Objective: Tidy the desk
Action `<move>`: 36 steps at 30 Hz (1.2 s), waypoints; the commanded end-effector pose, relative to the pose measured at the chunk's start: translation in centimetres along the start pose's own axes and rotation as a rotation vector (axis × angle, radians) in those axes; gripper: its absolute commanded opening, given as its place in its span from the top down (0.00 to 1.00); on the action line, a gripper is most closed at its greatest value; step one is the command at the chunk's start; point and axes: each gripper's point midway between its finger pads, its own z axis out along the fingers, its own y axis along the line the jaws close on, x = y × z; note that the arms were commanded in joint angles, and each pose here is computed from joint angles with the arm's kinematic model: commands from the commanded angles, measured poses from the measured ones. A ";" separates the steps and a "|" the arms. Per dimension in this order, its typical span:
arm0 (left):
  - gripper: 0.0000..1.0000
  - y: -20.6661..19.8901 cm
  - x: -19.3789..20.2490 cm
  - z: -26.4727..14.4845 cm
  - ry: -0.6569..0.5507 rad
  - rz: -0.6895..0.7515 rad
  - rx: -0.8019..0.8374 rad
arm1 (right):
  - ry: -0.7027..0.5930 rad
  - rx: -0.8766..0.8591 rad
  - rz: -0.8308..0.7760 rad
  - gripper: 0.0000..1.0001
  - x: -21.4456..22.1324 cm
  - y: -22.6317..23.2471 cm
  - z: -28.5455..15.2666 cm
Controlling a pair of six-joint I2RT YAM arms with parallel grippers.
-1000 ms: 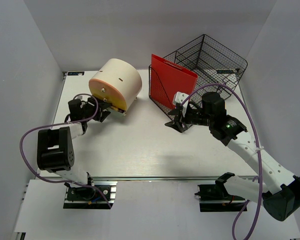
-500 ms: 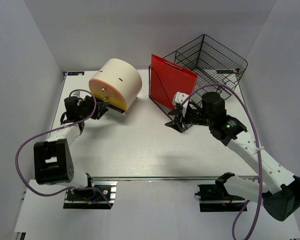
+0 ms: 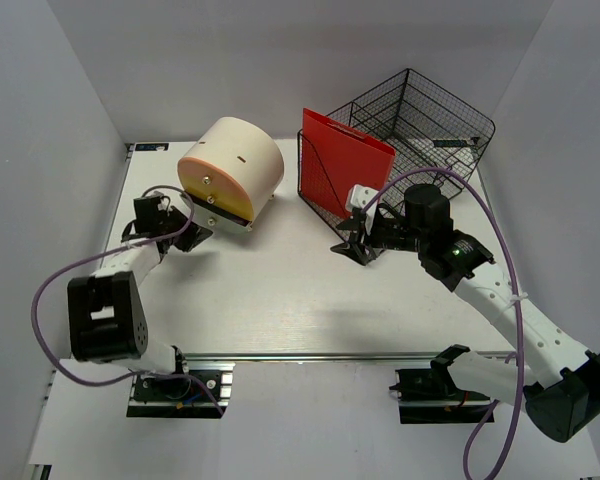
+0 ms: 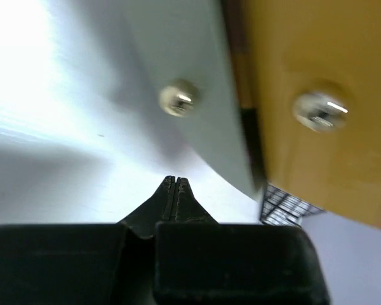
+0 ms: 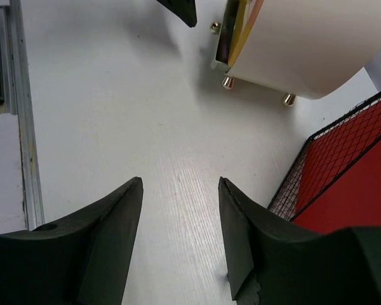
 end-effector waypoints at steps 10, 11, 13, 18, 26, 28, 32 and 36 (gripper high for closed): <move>0.91 -0.1 -3.8 4.0 -0.047 -0.011 -0.055 | 0.011 -0.005 -0.007 0.43 0.8 -0.3 0.2; 0.89 0.1 -3.8 4.6 -0.044 -0.018 -0.051 | 0.010 -0.006 -0.009 0.43 0.7 -0.3 0.2; 0.89 -0.2 -3.7 5.1 -0.033 -0.041 -0.030 | 0.014 -0.004 -0.004 0.43 0.9 -0.4 0.3; 0.82 -1.0 -3.9 6.4 -0.027 -0.063 0.018 | 0.018 -0.002 -0.007 0.43 1.0 -0.5 0.3; 0.65 -2.5 -4.2 7.1 -0.005 -0.079 0.092 | 0.025 -0.002 -0.003 0.43 1.3 -0.6 0.4; 0.56 -2.7 -4.0 7.3 0.011 -0.078 0.108 | 0.024 0.001 -0.005 0.43 1.2 -0.7 0.3; 0.55 -2.8 -3.9 7.4 0.015 -0.084 0.117 | 0.027 0.001 -0.001 0.43 1.4 -0.7 0.4; 0.66 -1.9 -2.7 6.8 0.039 -0.098 0.097 | 0.028 -0.003 0.001 0.43 1.5 -0.7 0.4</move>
